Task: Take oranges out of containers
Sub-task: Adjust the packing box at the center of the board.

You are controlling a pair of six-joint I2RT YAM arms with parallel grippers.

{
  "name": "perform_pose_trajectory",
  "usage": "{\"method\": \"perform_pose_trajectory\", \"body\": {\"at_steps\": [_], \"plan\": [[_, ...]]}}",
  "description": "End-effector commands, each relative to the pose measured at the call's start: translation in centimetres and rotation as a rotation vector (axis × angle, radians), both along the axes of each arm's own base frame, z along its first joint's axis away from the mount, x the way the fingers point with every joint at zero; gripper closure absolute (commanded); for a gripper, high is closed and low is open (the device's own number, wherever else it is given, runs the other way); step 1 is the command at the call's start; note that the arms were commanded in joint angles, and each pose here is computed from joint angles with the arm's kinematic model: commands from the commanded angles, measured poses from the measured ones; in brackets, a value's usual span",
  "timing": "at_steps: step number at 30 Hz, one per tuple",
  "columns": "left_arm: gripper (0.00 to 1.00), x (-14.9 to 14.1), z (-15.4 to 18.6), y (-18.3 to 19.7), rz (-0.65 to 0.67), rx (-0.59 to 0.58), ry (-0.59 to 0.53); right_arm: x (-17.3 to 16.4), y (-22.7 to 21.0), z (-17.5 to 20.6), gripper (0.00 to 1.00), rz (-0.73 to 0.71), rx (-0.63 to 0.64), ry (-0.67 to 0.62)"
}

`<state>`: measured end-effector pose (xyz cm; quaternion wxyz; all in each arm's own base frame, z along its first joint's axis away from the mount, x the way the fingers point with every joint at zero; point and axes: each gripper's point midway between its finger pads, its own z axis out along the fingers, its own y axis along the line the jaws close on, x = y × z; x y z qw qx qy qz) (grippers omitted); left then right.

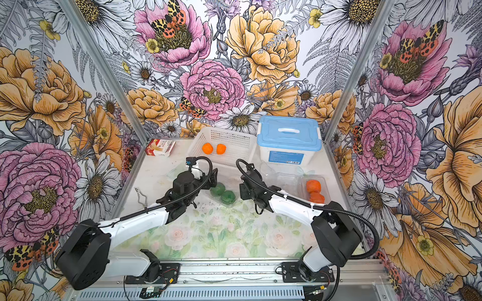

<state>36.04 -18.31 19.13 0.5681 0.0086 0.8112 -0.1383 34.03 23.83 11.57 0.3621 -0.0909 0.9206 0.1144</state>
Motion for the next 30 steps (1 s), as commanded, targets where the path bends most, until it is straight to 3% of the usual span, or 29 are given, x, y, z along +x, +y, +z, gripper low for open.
{"method": "perform_pose_trajectory", "body": {"at_steps": [1,6,12,15,21,30], "plan": [[0.01,-2.2,-4.1,3.4,0.075,0.147,0.116,2.3,1.9,1.3,0.38,0.049,0.024,-0.029],[0.01,-4.7,-5.5,5.3,0.067,0.073,0.155,4.7,2.7,-0.7,0.39,0.038,0.042,0.029],[0.01,-6.6,-8.1,7.3,0.034,-0.004,0.248,4.9,3.0,-1.7,0.39,0.026,0.065,0.064],[0.01,-6.8,-9.7,8.6,0.059,-0.049,0.311,4.6,2.8,-2.1,0.39,0.02,0.059,0.075],[0.01,-6.4,-9.2,9.2,0.08,-0.022,0.311,3.3,2.4,-2.6,0.4,0.01,0.048,0.084],[0.01,-5.0,-11.9,7.6,0.041,0.011,0.426,0.2,2.0,-3.2,0.4,0.007,0.035,0.099]]}}
